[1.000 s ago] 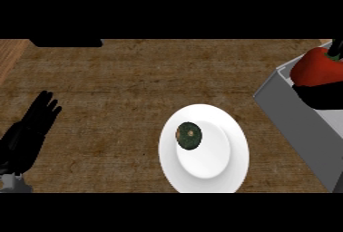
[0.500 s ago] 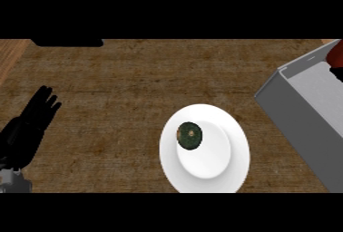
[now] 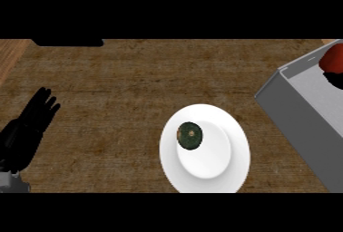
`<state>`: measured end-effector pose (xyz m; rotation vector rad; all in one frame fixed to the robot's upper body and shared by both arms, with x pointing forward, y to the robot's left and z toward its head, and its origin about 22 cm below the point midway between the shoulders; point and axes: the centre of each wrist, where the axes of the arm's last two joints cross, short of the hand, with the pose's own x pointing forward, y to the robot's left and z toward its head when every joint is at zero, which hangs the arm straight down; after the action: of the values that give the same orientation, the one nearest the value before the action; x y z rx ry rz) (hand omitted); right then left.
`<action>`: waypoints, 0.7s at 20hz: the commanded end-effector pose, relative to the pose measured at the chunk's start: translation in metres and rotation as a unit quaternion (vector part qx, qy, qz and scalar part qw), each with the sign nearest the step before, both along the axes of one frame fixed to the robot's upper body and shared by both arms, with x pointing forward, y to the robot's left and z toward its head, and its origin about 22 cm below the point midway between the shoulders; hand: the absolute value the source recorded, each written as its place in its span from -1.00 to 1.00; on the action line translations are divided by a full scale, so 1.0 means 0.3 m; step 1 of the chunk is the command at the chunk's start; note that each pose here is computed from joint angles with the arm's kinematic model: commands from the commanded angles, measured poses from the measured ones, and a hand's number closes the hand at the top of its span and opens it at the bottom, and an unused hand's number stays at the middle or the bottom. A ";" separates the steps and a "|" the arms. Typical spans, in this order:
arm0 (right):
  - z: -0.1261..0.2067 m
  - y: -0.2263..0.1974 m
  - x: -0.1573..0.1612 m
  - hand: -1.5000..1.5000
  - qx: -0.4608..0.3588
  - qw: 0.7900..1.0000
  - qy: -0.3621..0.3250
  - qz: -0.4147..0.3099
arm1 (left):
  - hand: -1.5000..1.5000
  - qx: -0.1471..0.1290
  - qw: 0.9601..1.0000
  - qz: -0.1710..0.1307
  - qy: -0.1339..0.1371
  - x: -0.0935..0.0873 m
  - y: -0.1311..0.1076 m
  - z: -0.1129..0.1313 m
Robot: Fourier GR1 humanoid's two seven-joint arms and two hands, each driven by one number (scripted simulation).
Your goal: Pick the bell pepper from the plate and place it in the cardboard box
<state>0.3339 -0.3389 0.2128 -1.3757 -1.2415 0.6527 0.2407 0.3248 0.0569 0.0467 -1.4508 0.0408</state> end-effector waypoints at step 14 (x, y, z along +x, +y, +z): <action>-0.253 -0.202 0.047 -1.00 0.128 0.988 0.080 0.012 | 0.00 -0.003 1.000 -0.004 0.001 0.043 -0.080 -0.002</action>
<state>0.3466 -0.3863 0.1356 -1.1191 -1.0927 0.6254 0.2433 0.3157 0.0513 0.0421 -1.4452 0.0416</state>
